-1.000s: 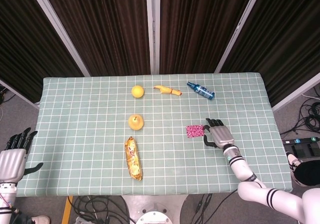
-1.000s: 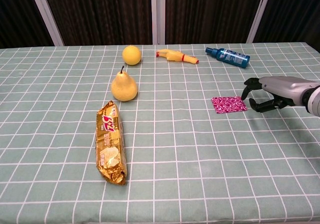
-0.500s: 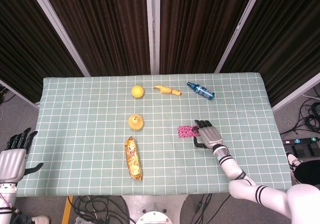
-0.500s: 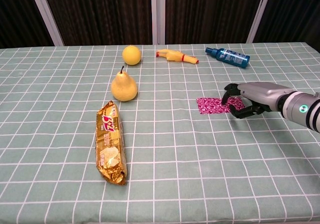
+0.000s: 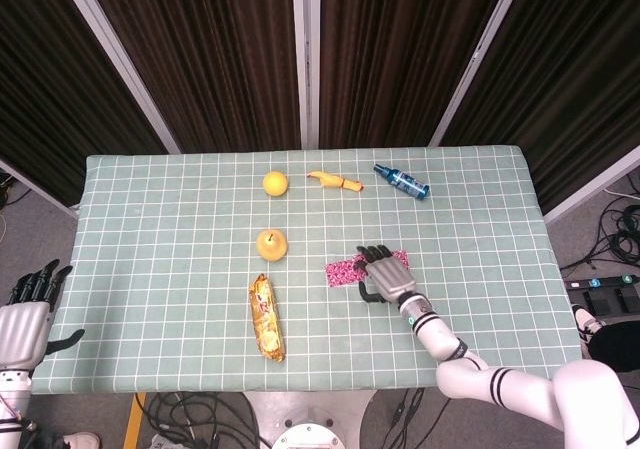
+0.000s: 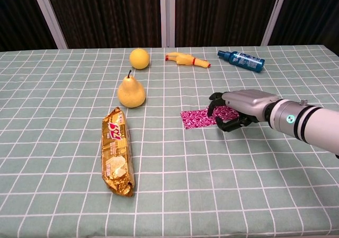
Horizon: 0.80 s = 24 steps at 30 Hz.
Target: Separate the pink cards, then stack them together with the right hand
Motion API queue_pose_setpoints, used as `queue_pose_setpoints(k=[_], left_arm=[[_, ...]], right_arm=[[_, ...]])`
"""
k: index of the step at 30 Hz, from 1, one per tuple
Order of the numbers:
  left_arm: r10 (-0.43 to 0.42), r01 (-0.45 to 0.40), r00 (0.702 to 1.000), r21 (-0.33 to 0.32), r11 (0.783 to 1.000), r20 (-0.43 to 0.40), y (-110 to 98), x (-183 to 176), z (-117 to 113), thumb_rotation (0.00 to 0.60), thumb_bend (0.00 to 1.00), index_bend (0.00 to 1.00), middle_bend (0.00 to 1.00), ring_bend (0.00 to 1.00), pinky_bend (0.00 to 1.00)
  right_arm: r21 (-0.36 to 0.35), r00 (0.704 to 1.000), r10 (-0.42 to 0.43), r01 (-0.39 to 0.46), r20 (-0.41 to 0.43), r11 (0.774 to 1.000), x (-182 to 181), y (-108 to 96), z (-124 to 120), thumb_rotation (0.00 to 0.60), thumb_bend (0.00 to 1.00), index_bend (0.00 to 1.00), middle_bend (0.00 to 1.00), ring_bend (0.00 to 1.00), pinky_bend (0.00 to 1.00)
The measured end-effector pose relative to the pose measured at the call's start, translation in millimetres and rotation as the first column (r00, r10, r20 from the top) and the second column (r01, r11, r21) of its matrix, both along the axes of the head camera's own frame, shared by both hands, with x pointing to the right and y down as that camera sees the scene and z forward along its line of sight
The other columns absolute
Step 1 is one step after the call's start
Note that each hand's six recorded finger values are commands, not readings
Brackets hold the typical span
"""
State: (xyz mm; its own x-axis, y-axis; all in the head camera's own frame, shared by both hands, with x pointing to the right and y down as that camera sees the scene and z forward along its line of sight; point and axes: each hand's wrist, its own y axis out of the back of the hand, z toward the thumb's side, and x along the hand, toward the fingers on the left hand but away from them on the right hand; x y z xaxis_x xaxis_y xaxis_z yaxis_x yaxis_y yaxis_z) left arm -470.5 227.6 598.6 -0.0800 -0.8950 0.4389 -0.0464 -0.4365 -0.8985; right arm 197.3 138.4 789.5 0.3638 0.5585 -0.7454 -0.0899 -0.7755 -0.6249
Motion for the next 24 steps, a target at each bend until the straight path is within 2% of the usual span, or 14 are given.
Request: queue_pose_setpoints(k=[5,11,15,24], left_arm=[[-0.003,0.003,1.0,0.004,1.0,-0.002,0.8,-1.2,-0.8,0.6,0.01,0.16,0.16,0.13,0.14],[-0.001,0.001,1.0,0.006,1.0,-0.005,2.4,-1.0,-0.9,0.6,0.01,0.16,0.16,0.13,0.14],[0.005,-0.005,1.0,0.01,1.0,-0.007,0.4,1.4,-0.9,0.6,0.01,0.16,0.16,0.13,0.14],[-0.003,0.003,1.0,0.008,1.0,0.0,2.6,0.4,-3.8,0.6,0.01,0.16,0.16,0.13,0.14]], right_arm=[[0.008,1.0,0.002,-0.002,0.009,1.0,-0.5,0.1,-5.0,0.271,0.57,0.26,0.01,0.0,0.0],[0.035,0.998,0.062,-0.061,-0.025,0.998,29.4,-13.9,-11.4,0.272,0.57,0.26,0.01,0.0,0.0],[0.037,0.995,0.091,-0.09,-0.041,0.995,40.7,-19.0,-8.8,0.269,0.57,0.26,0.01,0.0,0.0],[0.012,0.995,0.079,-0.078,-0.053,0.997,37.5,-17.0,2.5,0.272,0.57,0.26,0.01,0.0,0.0]])
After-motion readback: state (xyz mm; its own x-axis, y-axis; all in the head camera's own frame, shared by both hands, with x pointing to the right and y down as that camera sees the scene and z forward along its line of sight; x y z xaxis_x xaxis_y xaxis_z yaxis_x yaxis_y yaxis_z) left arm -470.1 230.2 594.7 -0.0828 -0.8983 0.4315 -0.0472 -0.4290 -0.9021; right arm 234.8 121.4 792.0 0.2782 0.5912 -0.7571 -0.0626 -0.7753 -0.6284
